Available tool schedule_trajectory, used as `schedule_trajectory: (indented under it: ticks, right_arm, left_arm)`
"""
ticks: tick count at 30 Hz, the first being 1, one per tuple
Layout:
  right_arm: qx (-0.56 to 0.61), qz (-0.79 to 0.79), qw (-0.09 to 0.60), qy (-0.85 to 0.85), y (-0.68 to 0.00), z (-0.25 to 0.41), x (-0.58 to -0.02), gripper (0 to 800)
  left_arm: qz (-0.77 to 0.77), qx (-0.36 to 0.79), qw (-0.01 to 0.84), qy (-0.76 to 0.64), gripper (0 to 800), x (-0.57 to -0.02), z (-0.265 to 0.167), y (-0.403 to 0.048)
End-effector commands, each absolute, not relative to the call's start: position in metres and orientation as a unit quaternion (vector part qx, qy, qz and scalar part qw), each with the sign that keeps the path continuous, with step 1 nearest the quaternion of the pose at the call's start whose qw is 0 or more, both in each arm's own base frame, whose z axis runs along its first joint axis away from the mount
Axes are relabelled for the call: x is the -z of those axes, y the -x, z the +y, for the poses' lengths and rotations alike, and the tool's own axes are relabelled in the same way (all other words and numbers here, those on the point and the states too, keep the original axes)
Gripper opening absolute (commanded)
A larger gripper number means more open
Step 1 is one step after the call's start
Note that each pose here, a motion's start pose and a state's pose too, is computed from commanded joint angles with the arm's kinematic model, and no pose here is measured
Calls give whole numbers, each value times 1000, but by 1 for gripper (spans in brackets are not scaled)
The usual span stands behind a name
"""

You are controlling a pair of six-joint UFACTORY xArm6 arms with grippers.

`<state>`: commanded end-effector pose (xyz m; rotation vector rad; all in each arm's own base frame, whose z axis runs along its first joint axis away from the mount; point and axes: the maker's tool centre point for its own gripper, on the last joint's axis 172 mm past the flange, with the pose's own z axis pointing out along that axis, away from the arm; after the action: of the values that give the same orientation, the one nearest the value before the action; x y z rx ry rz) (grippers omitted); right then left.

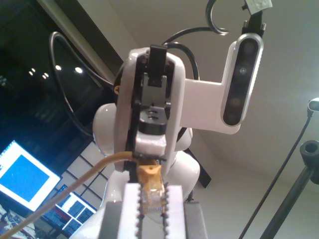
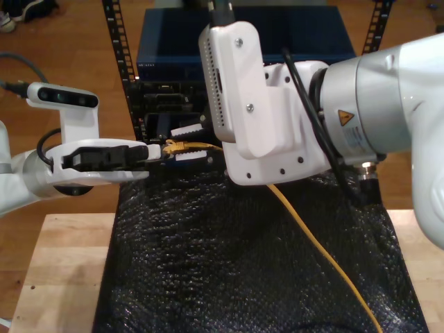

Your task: Grab the cable and plug it in

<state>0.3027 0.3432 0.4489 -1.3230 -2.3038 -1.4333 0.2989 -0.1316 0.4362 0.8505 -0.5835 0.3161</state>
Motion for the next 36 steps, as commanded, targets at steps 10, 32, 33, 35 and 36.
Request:
schedule_trajectory:
  ticks: [10,32,33,35,36]
  right_arm:
    - [475,-762,61,437,-303,343,-450,171]
    - [475,-758,71,442,-301,344,-447,3]
    - [475,-758,70,442,-301,344,-447,3]
    - [475,-758,71,442,-301,344,-447,3]
    - [475,-758,71,442,-301,344,-447,3]
  left_arm:
    - [-279,-149,858,-405,22,-436,-132,-299]
    - [-276,-150,858,-406,440,-435,-133,-299]
    - [-275,-151,858,-407,502,-434,-133,-299]
    - [-274,-153,857,-409,545,-432,-134,-300]
    - [-274,-152,857,-409,601,-433,-134,-300]
